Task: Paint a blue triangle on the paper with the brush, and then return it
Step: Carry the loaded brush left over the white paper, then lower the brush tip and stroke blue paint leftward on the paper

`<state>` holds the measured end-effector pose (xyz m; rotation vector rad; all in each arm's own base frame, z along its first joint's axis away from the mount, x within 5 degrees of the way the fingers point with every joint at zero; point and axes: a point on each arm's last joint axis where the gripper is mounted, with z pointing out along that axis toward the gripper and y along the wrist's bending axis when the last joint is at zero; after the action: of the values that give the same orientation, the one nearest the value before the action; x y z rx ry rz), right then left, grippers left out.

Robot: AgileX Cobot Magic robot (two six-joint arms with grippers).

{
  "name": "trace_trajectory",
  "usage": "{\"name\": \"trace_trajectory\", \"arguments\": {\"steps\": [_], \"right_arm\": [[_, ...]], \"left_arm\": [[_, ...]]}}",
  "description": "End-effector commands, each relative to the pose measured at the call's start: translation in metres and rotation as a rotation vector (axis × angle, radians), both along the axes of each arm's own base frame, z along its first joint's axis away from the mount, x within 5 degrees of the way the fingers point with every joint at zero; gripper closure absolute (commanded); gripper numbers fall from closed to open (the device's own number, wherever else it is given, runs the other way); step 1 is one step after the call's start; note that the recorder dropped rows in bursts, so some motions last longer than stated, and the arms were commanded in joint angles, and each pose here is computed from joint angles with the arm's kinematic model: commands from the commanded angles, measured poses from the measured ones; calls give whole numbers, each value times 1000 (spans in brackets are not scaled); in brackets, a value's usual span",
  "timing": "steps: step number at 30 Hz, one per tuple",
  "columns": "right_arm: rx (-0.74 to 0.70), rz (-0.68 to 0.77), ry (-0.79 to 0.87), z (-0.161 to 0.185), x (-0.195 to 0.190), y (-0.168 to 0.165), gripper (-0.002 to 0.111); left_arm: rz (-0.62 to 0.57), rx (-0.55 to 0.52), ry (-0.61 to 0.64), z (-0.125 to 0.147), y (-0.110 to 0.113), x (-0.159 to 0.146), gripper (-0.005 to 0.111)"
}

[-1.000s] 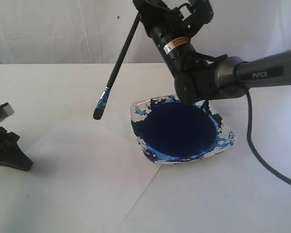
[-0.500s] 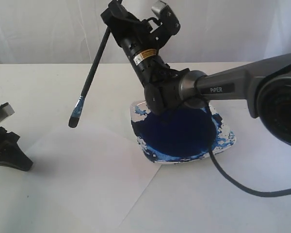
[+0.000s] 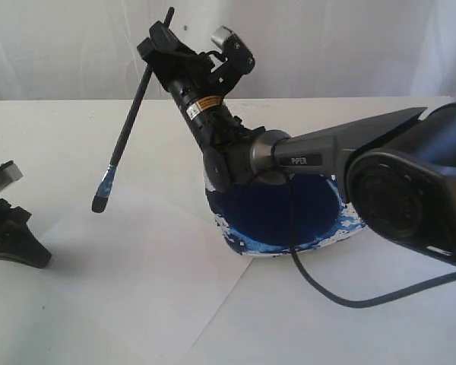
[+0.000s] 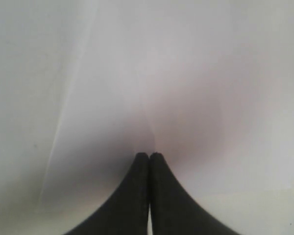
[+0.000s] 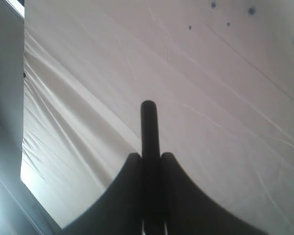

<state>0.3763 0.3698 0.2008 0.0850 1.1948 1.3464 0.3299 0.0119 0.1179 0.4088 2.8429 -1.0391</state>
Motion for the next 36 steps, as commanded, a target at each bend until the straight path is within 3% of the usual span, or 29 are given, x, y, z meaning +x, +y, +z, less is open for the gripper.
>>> {"name": "trace_trajectory", "arguments": {"steps": [1,20,30,36], "right_arm": [[1,-6,2,-9,2,7,108],[-83,13,50,-37,-4,29,108],[-207,-102,-86,-34,-1,25,108],[-202,-144,-87,-33,10,14,108]], "left_arm": [[-3,3,-1,0,0,-1,107],[-3,3,-1,0,0,-1,107],[-3,3,-1,0,0,-1,107],[-3,3,-1,0,0,-1,107]]}}
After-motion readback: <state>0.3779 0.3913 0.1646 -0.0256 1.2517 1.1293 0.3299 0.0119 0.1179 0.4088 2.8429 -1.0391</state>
